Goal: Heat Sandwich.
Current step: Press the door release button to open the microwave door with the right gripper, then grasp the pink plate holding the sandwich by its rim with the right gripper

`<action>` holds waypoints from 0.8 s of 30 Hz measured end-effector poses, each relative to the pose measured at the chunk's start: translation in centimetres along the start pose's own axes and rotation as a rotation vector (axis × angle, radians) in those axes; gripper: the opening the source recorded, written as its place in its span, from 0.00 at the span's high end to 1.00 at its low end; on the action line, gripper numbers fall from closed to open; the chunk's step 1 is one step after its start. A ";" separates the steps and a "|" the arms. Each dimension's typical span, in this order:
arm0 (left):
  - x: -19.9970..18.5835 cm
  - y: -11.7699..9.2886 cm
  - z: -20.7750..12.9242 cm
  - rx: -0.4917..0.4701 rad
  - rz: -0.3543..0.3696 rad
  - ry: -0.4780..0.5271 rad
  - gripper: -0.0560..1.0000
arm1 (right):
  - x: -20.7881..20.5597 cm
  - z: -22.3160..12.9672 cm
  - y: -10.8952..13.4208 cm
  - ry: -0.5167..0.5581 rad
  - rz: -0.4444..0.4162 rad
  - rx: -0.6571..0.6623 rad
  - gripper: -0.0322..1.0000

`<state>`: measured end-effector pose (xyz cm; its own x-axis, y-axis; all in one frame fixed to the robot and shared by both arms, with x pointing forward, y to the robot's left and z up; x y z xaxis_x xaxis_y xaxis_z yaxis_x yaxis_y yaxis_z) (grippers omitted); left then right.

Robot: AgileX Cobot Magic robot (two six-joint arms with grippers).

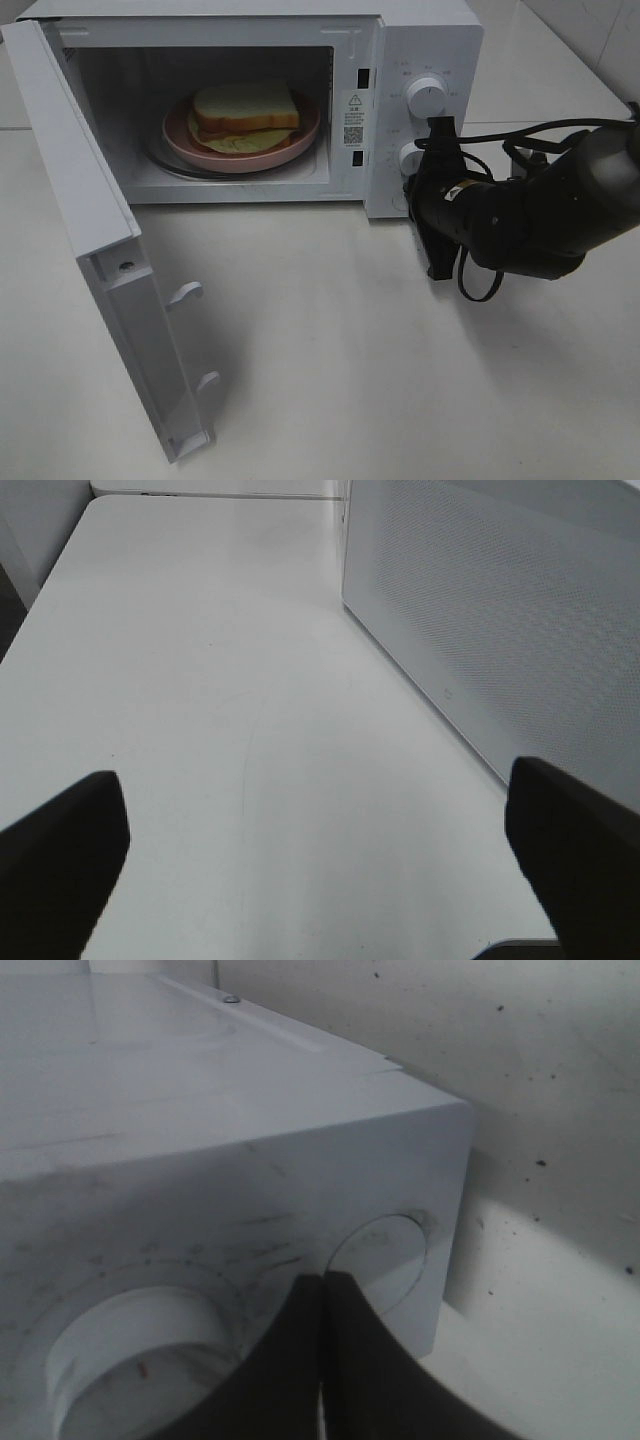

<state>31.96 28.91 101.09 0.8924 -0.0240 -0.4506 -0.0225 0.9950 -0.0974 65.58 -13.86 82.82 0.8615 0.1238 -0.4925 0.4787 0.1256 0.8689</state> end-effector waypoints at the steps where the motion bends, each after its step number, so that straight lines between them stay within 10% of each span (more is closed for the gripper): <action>1: 0.0 0.0 0.0 0.000 0.000 0.000 0.03 | 0.0 0.0 0.0 0.000 0.000 0.000 0.96; 24: 0.0 0.0 0.0 0.000 0.000 0.000 0.03 | -7.6 -1.8 -1.5 0.232 -0.192 -0.368 0.95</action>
<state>31.96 28.91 101.09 0.8924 -0.0240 -0.4506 -0.0225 0.9950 -0.0974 58.02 -13.20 85.19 0.6829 0.2756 -0.6766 0.4976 0.5026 0.7069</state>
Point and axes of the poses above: a point on each arm's last joint axis where the gripper is mounted, x pointing out along that axis toward the gripper, y along the wrist's bending axis when the last joint is at zero, z = x × y, the point moved 10 cm from there along x, pointing out along that axis toward the gripper, and after that the axes turned 4 degrees about -x, right-handed, at the moved point
